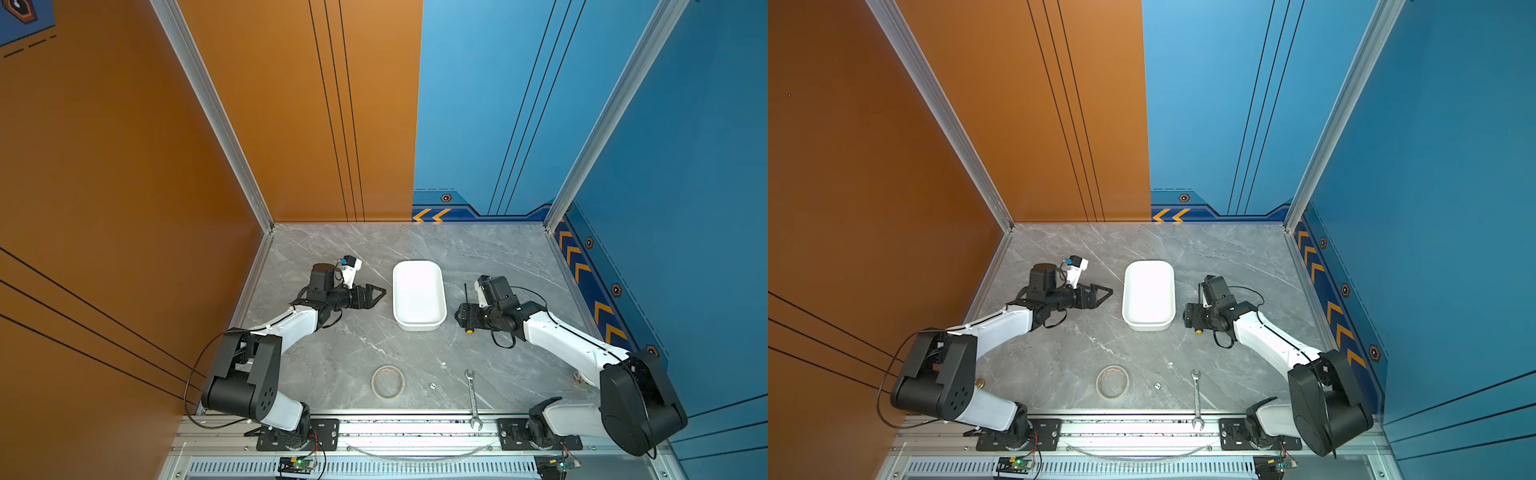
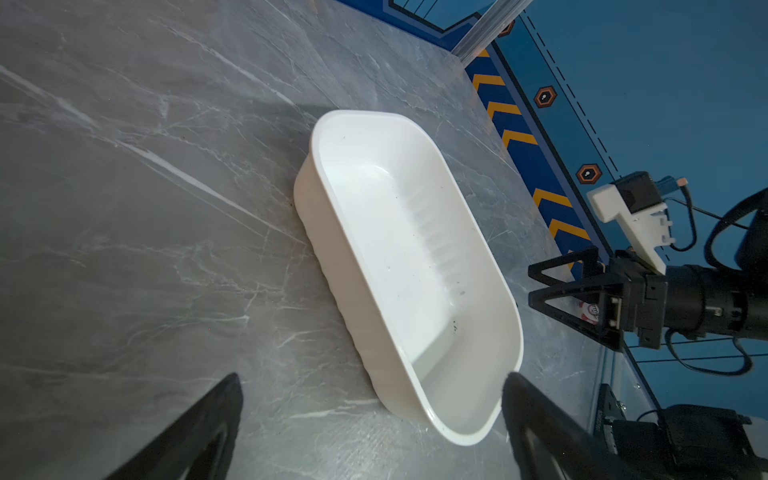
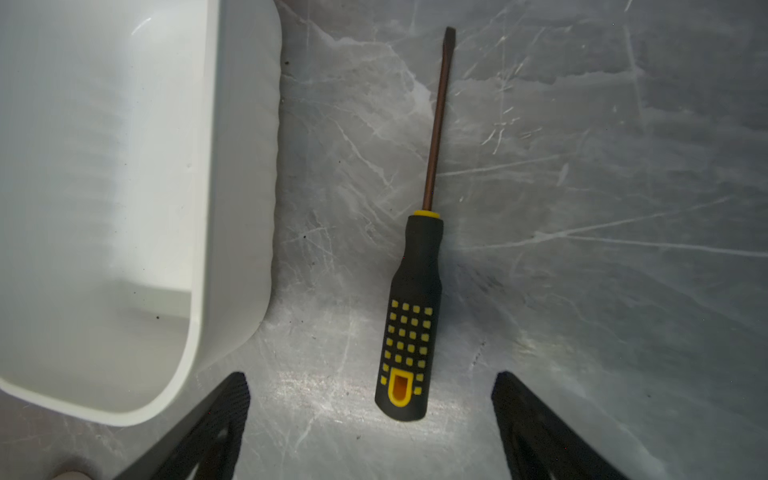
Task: Put the screwdriver in the bin
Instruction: 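Move the right gripper over the screwdriver handle while the left gripper moves beside the bin, then lower the right gripper and close it on the black-yellow screwdriver handle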
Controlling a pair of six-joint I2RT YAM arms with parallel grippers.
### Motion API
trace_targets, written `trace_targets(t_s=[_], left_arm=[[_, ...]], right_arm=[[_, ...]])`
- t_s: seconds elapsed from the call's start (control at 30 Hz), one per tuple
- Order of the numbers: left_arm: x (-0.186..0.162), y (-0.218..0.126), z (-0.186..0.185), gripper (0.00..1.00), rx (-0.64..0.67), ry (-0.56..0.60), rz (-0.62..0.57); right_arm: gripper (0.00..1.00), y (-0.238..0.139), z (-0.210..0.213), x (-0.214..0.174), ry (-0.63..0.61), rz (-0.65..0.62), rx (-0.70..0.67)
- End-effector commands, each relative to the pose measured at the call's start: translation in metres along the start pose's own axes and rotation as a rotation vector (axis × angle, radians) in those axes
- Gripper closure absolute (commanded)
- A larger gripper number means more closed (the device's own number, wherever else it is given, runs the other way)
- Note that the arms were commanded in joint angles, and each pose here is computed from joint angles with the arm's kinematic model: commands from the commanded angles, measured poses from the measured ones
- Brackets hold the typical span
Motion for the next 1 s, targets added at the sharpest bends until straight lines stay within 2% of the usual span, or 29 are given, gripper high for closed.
trace_targets(t_s=[0.0, 0.13, 0.97], left_arm=[[-0.011, 0.004, -0.007, 0.02, -0.051, -0.014, 0.057], [-0.012, 0.009, -0.005, 0.02, -0.082, -0.027, 0.076], [-0.014, 0.014, 0.001, 0.02, -0.074, -0.047, 0.096]], right_arm=[[0.12, 0.001, -0.002, -0.001, 0.026, 0.024, -0.072], [0.14, 0.009, -0.001, -0.003, 0.027, 0.049, -0.086], [0.51, 0.043, -0.006, -0.002, 0.027, 0.167, -0.154]])
Point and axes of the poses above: each gripper's point midway between its finger pads, its own y axis out along the fingers, its own z axis along the line the jaws close on, x = y × z, the point moved 7 cm from there along -y, back along the fingers, and after that the axes turned 15 degrees about -y, right-handed, at the moved point
